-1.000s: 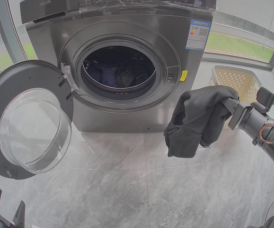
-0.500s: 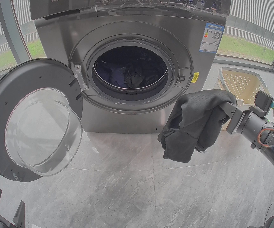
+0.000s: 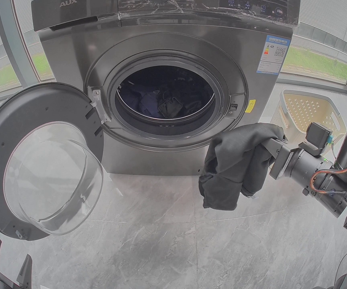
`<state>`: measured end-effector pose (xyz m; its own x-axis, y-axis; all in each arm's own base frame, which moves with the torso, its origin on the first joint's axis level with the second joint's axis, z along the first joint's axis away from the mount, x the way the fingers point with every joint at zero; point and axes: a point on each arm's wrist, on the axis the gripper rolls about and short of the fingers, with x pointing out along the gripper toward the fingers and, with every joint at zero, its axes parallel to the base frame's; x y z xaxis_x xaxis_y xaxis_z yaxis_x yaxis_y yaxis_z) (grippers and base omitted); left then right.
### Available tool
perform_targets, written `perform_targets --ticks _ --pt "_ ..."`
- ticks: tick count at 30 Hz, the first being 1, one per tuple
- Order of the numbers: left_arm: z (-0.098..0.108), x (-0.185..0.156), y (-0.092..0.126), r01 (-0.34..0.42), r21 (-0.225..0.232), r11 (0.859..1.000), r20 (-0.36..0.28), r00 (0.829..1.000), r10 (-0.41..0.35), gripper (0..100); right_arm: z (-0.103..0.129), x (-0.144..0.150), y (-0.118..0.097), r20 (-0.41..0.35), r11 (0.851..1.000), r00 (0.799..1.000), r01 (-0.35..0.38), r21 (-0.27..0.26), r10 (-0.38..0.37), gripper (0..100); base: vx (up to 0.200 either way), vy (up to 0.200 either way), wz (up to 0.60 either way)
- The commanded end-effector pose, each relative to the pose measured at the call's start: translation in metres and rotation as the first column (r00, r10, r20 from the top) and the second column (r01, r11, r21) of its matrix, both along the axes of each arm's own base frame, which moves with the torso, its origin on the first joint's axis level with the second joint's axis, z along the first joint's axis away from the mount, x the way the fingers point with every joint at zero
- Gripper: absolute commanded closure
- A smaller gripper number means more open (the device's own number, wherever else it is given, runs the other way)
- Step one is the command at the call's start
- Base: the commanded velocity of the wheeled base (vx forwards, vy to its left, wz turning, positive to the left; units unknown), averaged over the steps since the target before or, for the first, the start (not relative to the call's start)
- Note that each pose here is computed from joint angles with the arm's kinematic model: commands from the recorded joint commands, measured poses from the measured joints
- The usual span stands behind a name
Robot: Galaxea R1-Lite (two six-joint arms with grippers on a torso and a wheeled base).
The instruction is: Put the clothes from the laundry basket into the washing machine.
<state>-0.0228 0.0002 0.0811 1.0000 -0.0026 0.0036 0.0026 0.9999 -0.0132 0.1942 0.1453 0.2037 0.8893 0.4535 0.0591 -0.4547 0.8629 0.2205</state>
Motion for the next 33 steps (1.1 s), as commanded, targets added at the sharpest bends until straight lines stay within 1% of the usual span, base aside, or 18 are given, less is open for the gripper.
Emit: perform_targets --ticks 1,6,8,11,18,19,20,21,22,23,24,25,26,27,30,31,32,33 --pt "-0.005 0.000 0.000 -0.001 -0.001 1.000 0.003 1.000 0.001 0 -0.010 0.012 0.024 0.002 1.000 1.000 -0.029 -0.009 0.029 100 0.000 0.000 0.00" --pt "-0.005 0.000 0.000 -0.003 -0.002 1.000 0.003 1.000 0.003 0 0.001 0.025 0.053 0.052 0.997 0.996 -0.075 0.026 0.074 100 0.000 0.000 0.00" --pt "-0.005 0.000 0.000 -0.003 -0.005 1.000 0.003 1.000 0.003 0 0.002 0.028 0.058 0.056 0.996 0.995 -0.082 0.031 0.080 100 0.000 0.000 0.00" --pt "-0.005 0.000 0.000 0.010 -0.002 1.000 0.007 1.000 -0.010 0 0.004 0.033 0.079 0.103 0.991 0.989 -0.117 0.070 0.110 100 0.000 0.000 0.00" --pt "-0.003 0.000 -0.001 0.026 0.005 1.000 0.021 0.999 -0.027 0 -0.013 0.052 0.099 0.164 0.991 0.980 -0.119 0.059 0.108 100 0.000 0.000 0.00" --pt "0.007 -0.002 -0.001 0.024 -0.028 0.999 0.074 0.997 -0.022 0 -0.015 0.055 0.103 0.172 0.991 0.979 -0.117 0.062 0.105 100 0.000 0.000 0.00" --pt "0.033 -0.009 -0.001 0.039 -0.061 0.997 0.190 0.981 -0.027 0 -0.015 0.056 0.104 0.175 0.991 0.979 -0.118 0.066 0.105 100 0.000 0.000 0.00" --pt "0.057 -0.016 -0.001 0.049 -0.084 0.995 0.276 0.961 -0.024 0 -0.014 0.057 0.105 0.179 0.991 0.979 -0.116 0.069 0.102 100 0.000 0.000 0.00" --pt "0.078 -0.018 -0.002 0.066 -0.091 0.994 0.311 0.950 -0.034 0 -0.013 0.057 0.106 0.182 0.991 0.978 -0.117 0.072 0.102 100 0.000 0.000 0.00" --pt "0.086 -0.017 -0.003 0.081 -0.086 0.993 0.309 0.950 -0.051 0 -0.012 0.057 0.106 0.184 0.990 0.978 -0.117 0.074 0.101 100 0.000 0.000 0.00" --pt "0.099 -0.010 -0.005 0.167 -0.056 0.984 0.271 0.952 -0.146 0 -0.008 0.059 0.107 0.194 0.990 0.976 -0.117 0.080 0.100 100 0.000 0.000 0.00" --pt "0.100 -0.007 -0.005 0.187 -0.051 0.981 0.256 0.952 -0.168 0 -0.007 0.059 0.108 0.198 0.990 0.975 -0.117 0.083 0.099 100 0.000 0.000 0.00" --pt "0.099 0.006 -0.008 0.308 -0.046 0.950 0.172 0.940 -0.296 0 -0.002 0.059 0.109 0.213 0.988 0.972 -0.121 0.094 0.099 100 0.000 0.000 0.00" --pt "0.095 0.018 -0.010 0.386 -0.062 0.921 0.091 0.921 -0.379 0 0.001 0.059 0.110 0.220 0.987 0.970 -0.123 0.100 0.099 100 0.000 0.000 0.00" --pt "0.093 0.046 -0.012 0.539 -0.107 0.836 -0.037 0.838 -0.545 0 0.003 0.058 0.109 0.231 0.986 0.968 -0.124 0.108 0.097 100 0.000 0.000 0.00" --pt "0.093 0.053 -0.013 0.563 -0.117 0.818 -0.060 0.818 -0.571 0 0.004 0.058 0.109 0.231 0.986 0.968 -0.124 0.108 0.097 100 0.000 0.000 0.00" --pt "0.093 0.053 -0.013 0.563 -0.117 0.818 -0.060 0.818 -0.571 0 0.004 0.058 0.109 0.231 0.986 0.968 -0.124 0.108 0.097 100 0.000 0.000 0.00" --pt "0.091 0.074 -0.015 0.619 -0.147 0.772 -0.125 0.762 -0.635 0 0.004 0.057 0.108 0.232 0.985 0.967 -0.133 0.106 0.106 100 0.000 0.000 0.00"
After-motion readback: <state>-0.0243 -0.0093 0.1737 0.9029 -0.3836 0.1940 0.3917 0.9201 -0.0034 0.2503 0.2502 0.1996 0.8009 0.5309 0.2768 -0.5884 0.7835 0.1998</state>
